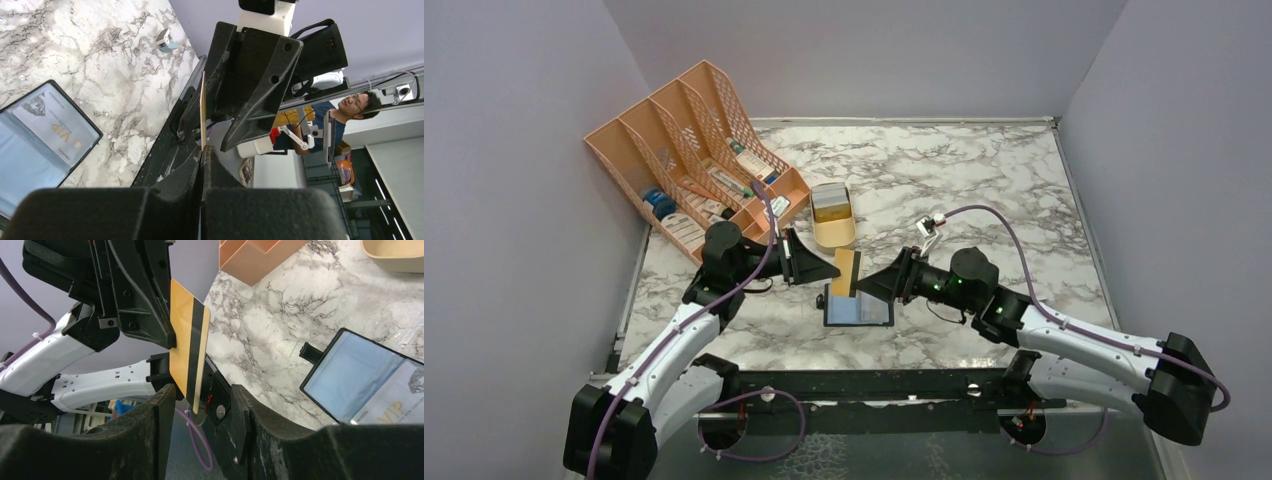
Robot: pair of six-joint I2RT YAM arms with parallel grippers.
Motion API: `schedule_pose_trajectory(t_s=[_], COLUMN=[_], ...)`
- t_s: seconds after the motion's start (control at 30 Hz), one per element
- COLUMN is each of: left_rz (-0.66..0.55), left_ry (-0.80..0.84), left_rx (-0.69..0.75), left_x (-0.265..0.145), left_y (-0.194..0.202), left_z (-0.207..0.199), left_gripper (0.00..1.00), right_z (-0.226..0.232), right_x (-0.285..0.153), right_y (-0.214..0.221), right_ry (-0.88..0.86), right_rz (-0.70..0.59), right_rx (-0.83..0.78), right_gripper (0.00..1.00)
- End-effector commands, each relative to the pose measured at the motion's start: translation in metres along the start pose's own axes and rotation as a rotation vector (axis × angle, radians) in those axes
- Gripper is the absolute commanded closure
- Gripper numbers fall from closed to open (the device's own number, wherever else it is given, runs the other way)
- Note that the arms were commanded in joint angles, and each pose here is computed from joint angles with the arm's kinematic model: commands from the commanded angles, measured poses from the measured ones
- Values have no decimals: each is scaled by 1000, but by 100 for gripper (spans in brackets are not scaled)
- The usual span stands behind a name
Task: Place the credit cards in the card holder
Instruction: Pick up the credit card from the storage box, then insert the credit card into the card holder.
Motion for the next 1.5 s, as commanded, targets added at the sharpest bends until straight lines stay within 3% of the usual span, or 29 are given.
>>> schedule_pose_trajectory(t_s=[0.0,0.13,0.27,0.47,0.53,0.63,0.9,1.47], left_rz=[13,18,13,0,-2,9,59,122], left_ry=[52,46,27,-30,-68,-216,-623,-705], left_rx=[21,2,-16,-61,-74,-109,-39,-65], left_x=[-3,-3,-2,0,1,1,-11,-5], left_y=[3,6,9,18,23,32,39,58], left_z=[-6,-2,3,18,26,46,80,121], left_gripper=[100,100,96,44,36,34,36,37], right_z=[8,10,9,-6,-14,-30,-56,-106], right_x=[4,7,9,7,5,2,5,29], right_y=[-1,-1,0,3,4,8,12,9], right_ry=[-79,-106,-105,-36,13,97,245,376], right_rz=[16,28,33,13,2,-16,-7,88], right_rx=[0,-13,-25,-28,-31,-32,-80,-17], right_gripper=[56,71,96,99,99,99,99,99])
Point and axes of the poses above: each gripper's point midway between its finger pads, its own x axis out along the fingers, its own z axis along the line the jaws close on, y = z × x, the point moved 10 cm from there along -x, back along the fingers, and after that the axes turned 12 degrees about x, right-handed, at the moved point
